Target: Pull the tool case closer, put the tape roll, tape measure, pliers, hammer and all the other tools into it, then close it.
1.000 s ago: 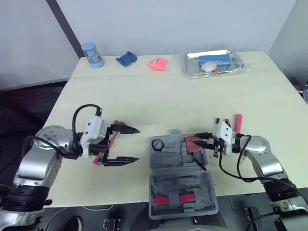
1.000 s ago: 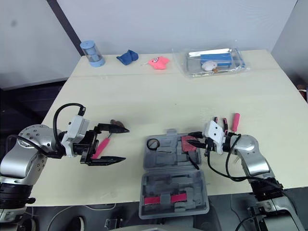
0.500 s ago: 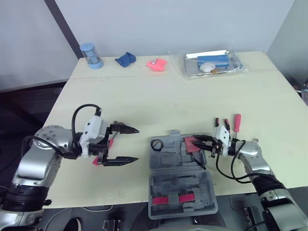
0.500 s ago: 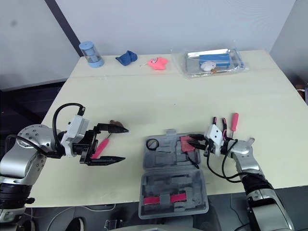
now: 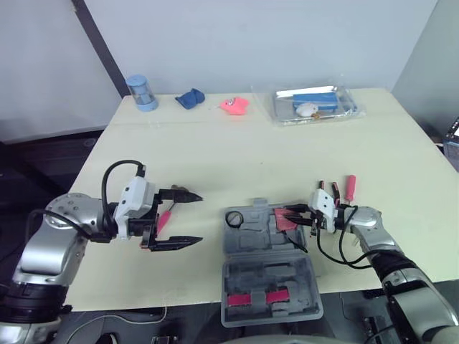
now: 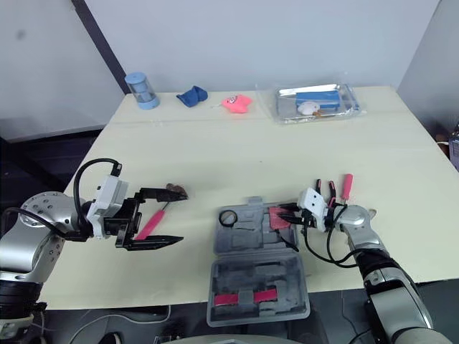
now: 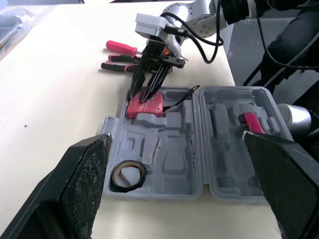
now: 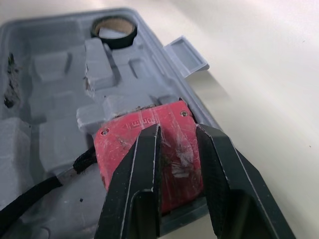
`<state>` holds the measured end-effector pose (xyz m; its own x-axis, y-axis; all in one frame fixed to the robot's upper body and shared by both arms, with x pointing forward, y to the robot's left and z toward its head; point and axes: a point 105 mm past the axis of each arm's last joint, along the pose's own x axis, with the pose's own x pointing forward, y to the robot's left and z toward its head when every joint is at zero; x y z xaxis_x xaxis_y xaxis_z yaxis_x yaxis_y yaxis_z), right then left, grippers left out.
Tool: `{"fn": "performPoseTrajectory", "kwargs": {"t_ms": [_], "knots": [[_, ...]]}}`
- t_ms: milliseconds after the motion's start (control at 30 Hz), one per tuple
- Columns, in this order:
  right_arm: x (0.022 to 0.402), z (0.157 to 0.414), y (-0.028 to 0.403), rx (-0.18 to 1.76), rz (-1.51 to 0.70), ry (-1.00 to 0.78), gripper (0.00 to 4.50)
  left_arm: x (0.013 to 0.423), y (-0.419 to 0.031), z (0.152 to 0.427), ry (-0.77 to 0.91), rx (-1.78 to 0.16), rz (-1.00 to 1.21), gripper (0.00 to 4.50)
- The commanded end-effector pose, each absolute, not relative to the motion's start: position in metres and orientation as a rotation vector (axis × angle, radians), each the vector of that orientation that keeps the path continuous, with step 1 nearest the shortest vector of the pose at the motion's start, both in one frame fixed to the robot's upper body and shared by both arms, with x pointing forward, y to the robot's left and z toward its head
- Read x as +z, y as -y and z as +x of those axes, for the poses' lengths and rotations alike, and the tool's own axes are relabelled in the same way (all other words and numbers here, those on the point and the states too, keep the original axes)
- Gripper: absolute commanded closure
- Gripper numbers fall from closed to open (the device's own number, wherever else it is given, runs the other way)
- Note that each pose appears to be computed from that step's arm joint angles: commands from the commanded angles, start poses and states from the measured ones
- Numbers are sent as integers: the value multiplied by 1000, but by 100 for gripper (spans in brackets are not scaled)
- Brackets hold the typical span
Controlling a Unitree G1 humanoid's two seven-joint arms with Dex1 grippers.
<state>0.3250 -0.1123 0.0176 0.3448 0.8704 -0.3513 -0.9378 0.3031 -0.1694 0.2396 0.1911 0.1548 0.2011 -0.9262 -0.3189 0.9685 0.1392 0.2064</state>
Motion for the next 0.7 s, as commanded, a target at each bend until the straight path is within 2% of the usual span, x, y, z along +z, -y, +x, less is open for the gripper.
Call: {"fn": "performPoseTrajectory", "kwargs": {"t_ms": [33,167,367,500,700], "knots": [[-20,309,126,1161,-338,-400,335,163,-192,240,-74,-1343,424,0],[21,318,121,1132,-312,-211,335,159,-197,243,-74,-1266,386,0],[64,308,132,1084,-291,-49,335,154,-211,245,-67,-1108,310,0],[100,291,160,945,-199,79,335,148,-235,238,-68,-930,222,0],[110,261,222,710,-142,47,335,133,-283,227,-85,-629,127,0]]}}
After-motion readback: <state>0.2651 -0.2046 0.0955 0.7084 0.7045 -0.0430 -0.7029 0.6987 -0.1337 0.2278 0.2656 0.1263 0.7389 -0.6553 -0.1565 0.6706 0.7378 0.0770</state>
